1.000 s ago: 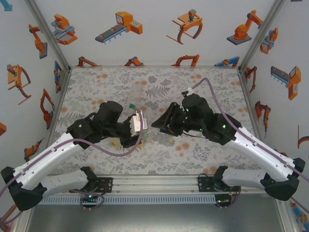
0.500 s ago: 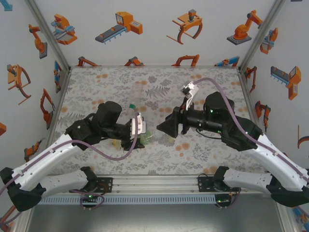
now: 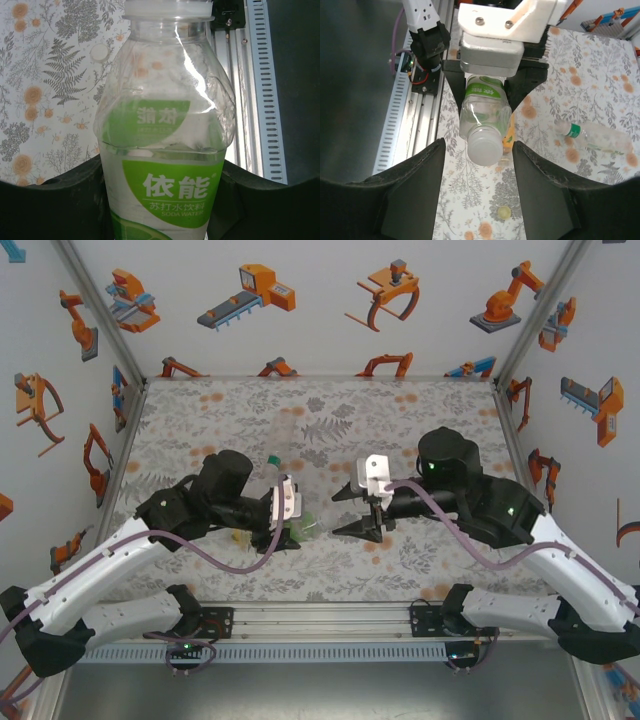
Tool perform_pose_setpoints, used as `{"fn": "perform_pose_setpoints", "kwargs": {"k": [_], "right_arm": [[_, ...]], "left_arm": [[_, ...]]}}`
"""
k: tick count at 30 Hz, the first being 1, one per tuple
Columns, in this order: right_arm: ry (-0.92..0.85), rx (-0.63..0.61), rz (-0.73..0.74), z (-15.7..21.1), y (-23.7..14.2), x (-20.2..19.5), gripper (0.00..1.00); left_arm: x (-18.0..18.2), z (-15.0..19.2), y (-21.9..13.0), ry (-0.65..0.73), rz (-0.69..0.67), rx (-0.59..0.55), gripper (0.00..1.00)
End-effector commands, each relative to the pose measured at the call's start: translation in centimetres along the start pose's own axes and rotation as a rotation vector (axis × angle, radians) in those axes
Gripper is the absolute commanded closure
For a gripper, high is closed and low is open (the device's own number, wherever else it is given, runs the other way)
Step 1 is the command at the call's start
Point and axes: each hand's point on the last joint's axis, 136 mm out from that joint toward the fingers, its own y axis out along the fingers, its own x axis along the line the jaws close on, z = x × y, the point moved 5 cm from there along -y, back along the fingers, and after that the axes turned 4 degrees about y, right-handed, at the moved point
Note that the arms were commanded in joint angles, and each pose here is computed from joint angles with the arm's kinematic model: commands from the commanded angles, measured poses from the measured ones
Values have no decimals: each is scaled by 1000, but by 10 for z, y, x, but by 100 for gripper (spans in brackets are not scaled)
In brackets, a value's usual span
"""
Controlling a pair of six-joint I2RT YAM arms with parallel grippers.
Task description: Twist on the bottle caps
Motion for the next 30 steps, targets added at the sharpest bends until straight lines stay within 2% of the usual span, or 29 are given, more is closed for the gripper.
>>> {"fn": "perform_pose_setpoints", "kwargs": {"k": [1,8,16,23,27,30], "right_arm": [[-83,5,-31,5,8,3,48],[-89,53,6,17,16,0,50],[-90,61,26,20,19,-3,61],[-74,64,40,21,22,-4,63],[-10,54,67,20,21,-6,72],[154,31,148,21,21,-15,83]], "left_arm": [[-1,-16,-8,33,4,-52,100],[-1,-16,-9,37,-9,-47,100],[-1,-16,-9,37,-11,-45,100],[-1,-17,-9,40,-11,-47,100],[0,-15,-9,38,-16,-42,100],[0,-14,-9,41,-26,-38,100]]}}
